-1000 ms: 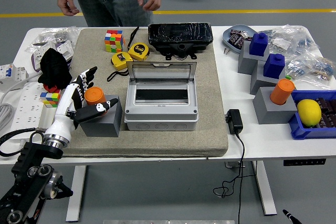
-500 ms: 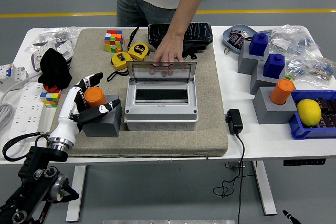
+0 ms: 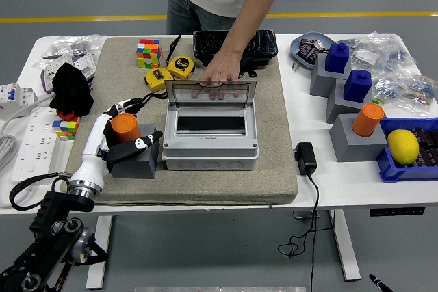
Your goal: Fetch the battery,place it into the box,close the lid of the box
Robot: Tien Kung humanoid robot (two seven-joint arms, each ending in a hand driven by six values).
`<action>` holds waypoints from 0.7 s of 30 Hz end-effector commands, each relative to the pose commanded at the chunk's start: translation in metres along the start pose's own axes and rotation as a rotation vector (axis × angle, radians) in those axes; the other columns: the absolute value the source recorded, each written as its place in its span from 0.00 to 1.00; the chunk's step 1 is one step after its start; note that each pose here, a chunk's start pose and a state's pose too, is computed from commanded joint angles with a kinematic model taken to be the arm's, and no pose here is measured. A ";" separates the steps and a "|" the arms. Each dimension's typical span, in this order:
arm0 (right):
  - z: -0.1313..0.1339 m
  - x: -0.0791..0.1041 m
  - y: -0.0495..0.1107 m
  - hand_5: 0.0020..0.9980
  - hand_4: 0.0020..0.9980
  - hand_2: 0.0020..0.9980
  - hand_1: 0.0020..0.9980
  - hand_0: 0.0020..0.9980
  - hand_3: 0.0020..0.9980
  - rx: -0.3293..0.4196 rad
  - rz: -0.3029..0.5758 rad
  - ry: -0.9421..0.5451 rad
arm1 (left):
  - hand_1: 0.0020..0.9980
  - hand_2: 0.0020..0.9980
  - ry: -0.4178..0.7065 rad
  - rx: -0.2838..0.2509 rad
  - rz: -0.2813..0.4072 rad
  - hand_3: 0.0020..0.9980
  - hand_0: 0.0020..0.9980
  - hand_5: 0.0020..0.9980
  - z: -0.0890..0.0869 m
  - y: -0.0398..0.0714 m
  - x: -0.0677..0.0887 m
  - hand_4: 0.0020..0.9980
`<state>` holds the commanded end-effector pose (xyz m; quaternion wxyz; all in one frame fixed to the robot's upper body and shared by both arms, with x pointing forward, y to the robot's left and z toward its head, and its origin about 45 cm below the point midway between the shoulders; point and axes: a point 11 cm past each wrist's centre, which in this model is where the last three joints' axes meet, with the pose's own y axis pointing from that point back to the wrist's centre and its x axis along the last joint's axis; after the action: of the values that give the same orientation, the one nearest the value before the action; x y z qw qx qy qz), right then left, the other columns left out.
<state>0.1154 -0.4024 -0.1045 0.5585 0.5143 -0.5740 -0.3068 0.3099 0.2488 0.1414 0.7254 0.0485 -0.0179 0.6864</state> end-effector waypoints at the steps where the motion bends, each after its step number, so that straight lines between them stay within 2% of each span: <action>1: 0.000 0.000 0.000 0.98 1.00 0.72 0.71 0.79 0.77 0.000 0.000 -0.001 | 0.78 0.69 -0.003 -0.001 0.003 0.69 0.74 0.00 0.000 0.000 0.000 1.00; 4: 0.000 0.000 0.000 0.98 1.00 0.72 0.71 0.79 0.77 0.000 0.001 -0.002 | 0.78 0.69 -0.014 -0.004 0.014 0.69 0.74 0.00 0.001 -0.001 0.001 1.00; 5: 0.000 0.000 0.000 0.98 1.00 0.72 0.71 0.79 0.77 0.000 0.001 -0.002 | 0.64 0.49 -0.015 -0.004 0.016 0.54 0.58 0.00 0.001 -0.001 0.001 0.98; 10: -0.001 0.000 0.000 0.98 1.00 0.72 0.71 0.79 0.77 0.002 0.001 -0.005 | 0.64 0.49 -0.025 -0.003 0.026 0.54 0.58 0.00 0.001 -0.001 0.002 0.98; 11: -0.001 0.000 0.000 0.98 1.00 0.72 0.71 0.79 0.77 0.002 0.001 -0.005 | 0.50 0.41 -0.027 -0.003 0.026 0.46 0.44 0.00 0.001 -0.001 0.002 0.94; 21: -0.002 0.002 0.000 0.98 1.00 0.72 0.71 0.79 0.77 0.005 0.004 -0.011 | 0.48 0.40 -0.066 0.000 0.021 0.46 0.44 0.00 0.001 0.000 -0.003 0.92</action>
<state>0.1172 -0.4036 -0.1036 0.5545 0.5128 -0.5790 -0.3071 0.3101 0.2455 0.1418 0.7171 0.0709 -0.0422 0.6920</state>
